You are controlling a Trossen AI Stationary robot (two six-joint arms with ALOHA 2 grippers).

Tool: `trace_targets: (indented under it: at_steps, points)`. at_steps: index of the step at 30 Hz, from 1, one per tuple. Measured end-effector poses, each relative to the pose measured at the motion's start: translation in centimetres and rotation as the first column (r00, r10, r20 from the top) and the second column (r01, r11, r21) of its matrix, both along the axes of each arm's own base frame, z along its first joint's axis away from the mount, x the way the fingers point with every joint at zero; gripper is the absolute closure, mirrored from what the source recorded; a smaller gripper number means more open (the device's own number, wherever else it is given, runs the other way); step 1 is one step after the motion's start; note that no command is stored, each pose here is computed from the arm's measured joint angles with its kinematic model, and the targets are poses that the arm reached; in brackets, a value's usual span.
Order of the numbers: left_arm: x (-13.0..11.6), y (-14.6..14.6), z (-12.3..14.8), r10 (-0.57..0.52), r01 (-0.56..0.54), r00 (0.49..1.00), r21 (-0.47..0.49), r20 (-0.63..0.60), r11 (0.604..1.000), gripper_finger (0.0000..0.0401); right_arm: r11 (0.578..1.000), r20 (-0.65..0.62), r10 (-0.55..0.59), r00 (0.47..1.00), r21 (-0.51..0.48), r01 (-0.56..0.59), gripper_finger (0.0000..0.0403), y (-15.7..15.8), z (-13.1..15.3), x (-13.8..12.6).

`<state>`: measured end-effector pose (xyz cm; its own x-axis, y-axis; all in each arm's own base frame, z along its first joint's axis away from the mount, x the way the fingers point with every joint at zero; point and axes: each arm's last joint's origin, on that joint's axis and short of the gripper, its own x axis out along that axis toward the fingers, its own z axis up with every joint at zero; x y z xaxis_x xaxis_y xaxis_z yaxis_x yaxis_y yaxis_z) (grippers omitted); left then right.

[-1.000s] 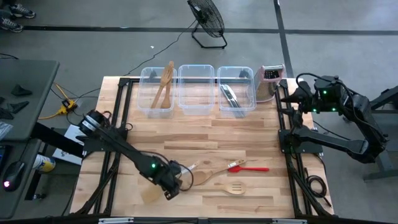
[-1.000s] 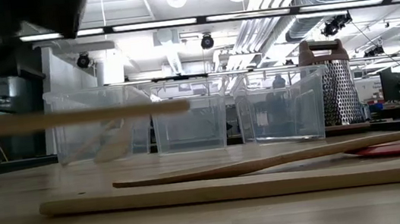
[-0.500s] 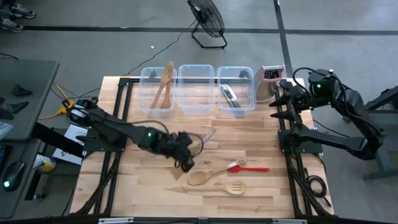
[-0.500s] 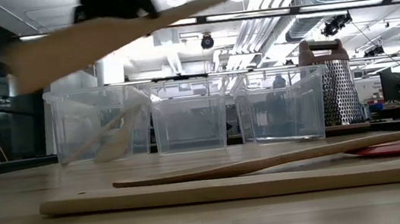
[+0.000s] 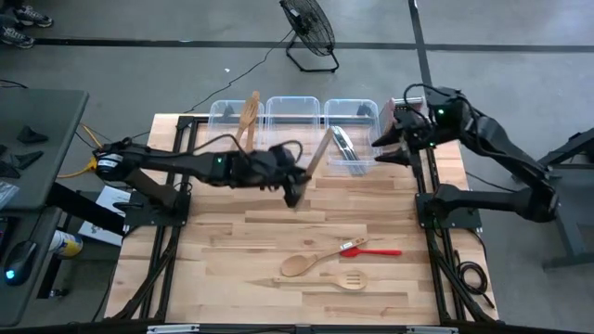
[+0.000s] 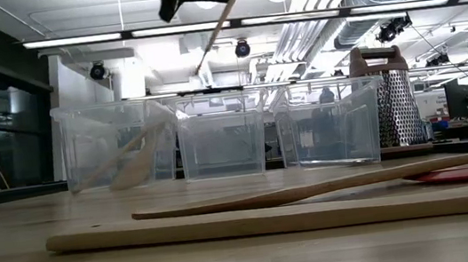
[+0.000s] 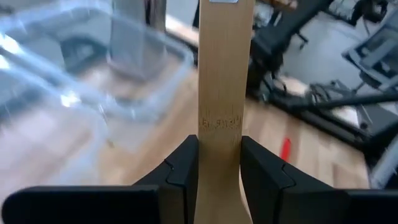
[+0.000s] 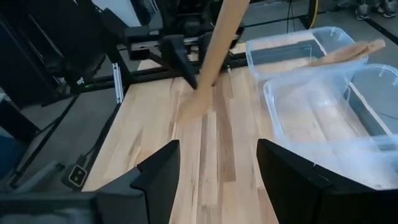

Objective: Pick & Place Kitchen Items
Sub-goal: Put the wooden spatula into the middle transparent bin

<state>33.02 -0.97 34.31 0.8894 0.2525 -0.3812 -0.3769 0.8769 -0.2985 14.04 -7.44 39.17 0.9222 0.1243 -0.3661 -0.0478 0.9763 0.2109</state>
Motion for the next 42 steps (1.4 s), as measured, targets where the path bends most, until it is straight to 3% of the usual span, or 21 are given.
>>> trace_targets:
  at_steps: [12,20,33,37,42]
  points:
    - [0.2,5.5,1.9,-0.039,0.012,0.992,0.217,0.119,0.976,0.0311,0.999,0.131,-0.048,0.99,0.029,0.045,0.0196,-2.9,-0.3,6.9]
    - [-0.1,7.3,1.9,-0.114,0.085,0.988,0.252,0.104,0.964,0.0311,0.999,0.239,-0.036,0.97,0.004,0.036,0.0195,-4.0,-0.8,10.6]
    - [-0.2,8.2,2.1,-0.162,0.127,0.981,0.268,0.11,0.955,0.0311,0.999,0.305,-0.038,0.951,-0.01,0.043,0.0138,-4.4,-1.9,13.9]
    - [-0.2,8.1,2.2,-0.166,0.127,0.979,0.277,0.119,0.952,0.0311,0.999,0.321,-0.038,0.946,-0.001,0.04,0.0155,-4.6,-2.3,14.7]
    - [-0.2,8.1,2.2,-0.166,0.128,0.979,0.278,0.118,0.952,0.0311,0.999,0.33,-0.042,0.943,-0.003,0.046,0.0209,-4.8,-2.4,14.9]
